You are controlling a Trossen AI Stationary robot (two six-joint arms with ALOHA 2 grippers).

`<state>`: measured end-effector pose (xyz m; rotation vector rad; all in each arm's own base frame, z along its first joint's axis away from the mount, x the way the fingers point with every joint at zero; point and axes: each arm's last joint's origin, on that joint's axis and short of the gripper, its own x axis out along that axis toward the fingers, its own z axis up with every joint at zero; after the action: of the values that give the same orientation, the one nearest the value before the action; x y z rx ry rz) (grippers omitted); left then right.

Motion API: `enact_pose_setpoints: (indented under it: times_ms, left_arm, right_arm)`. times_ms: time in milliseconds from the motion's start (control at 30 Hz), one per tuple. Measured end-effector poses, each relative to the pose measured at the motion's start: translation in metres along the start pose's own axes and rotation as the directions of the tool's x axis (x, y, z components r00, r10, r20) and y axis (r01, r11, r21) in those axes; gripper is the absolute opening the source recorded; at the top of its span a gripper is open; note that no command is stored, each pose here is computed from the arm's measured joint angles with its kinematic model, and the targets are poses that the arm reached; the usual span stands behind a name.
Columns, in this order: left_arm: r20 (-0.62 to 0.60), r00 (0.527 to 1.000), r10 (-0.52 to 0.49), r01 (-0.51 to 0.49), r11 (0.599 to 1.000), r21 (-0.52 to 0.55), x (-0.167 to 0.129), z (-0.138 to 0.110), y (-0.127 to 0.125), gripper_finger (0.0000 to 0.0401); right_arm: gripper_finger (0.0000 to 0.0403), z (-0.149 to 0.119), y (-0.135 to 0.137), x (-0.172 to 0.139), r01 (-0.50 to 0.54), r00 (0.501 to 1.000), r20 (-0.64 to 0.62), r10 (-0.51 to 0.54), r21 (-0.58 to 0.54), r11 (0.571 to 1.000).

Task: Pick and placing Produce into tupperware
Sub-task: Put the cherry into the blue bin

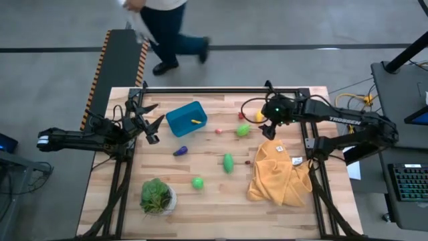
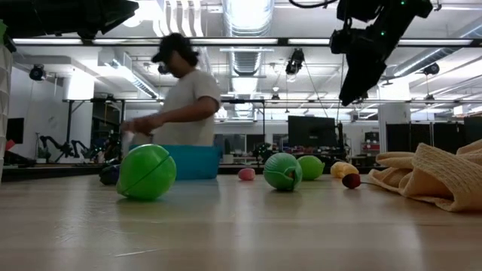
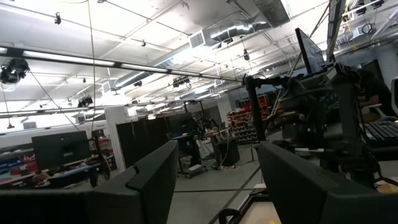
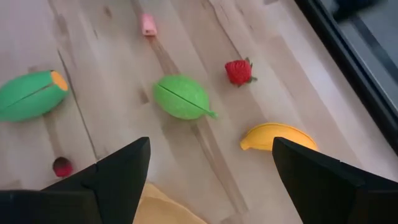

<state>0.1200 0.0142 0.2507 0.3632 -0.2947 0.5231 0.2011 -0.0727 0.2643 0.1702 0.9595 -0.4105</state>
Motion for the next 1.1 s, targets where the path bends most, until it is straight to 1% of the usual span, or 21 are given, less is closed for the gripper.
enact_pose_setpoints:
  times_ms: [167,267,400,500,667,1000,1067,1100]
  left_arm:
    - [0.000,1.000,0.000,0.000,1.000,0.000,0.000,0.000,0.000,0.0209]
    - [0.000,1.000,0.000,0.000,1.000,0.000,0.000,0.000,0.000,0.0209]
    - [0.000,1.000,0.000,0.000,1.000,0.000,0.000,0.000,0.000,0.0209]
    - [0.000,1.000,0.000,0.000,1.000,0.000,0.000,0.000,0.000,0.0209]
    - [0.000,1.000,0.000,0.000,1.000,0.000,0.000,0.000,0.000,0.0209]
    - [0.000,1.000,0.000,0.000,1.000,0.000,0.000,0.000,0.000,0.0209]
    - [0.000,1.000,0.000,0.000,1.000,0.000,0.000,0.000,0.000,0.0209]
    - [0.000,1.000,0.000,0.000,1.000,0.000,0.000,0.000,0.000,0.0209]
  right_arm:
    - [0.0329,0.002,-0.001,0.011,0.017,0.999,-0.033,-0.017,-0.017,1.000]
    - [0.0329,0.005,-0.004,0.016,0.086,0.995,-0.041,-0.087,-0.035,0.996]
    - [0.0329,0.004,-0.007,0.019,0.210,0.974,-0.056,-0.219,-0.134,0.968]
    - [0.0329,0.005,-0.008,0.020,0.239,0.965,-0.057,-0.256,-0.214,0.947]
    - [0.0329,0.005,-0.008,0.020,0.247,0.963,-0.056,-0.264,-0.217,0.944]
    - [0.0329,0.005,-0.008,0.020,0.247,0.964,-0.055,-0.260,-0.175,0.953]
    - [0.0329,0.005,-0.007,0.020,0.217,0.973,-0.053,-0.226,-0.135,0.967]
    - [0.0329,0.005,-0.006,0.021,0.183,0.980,-0.055,-0.190,-0.108,0.977]
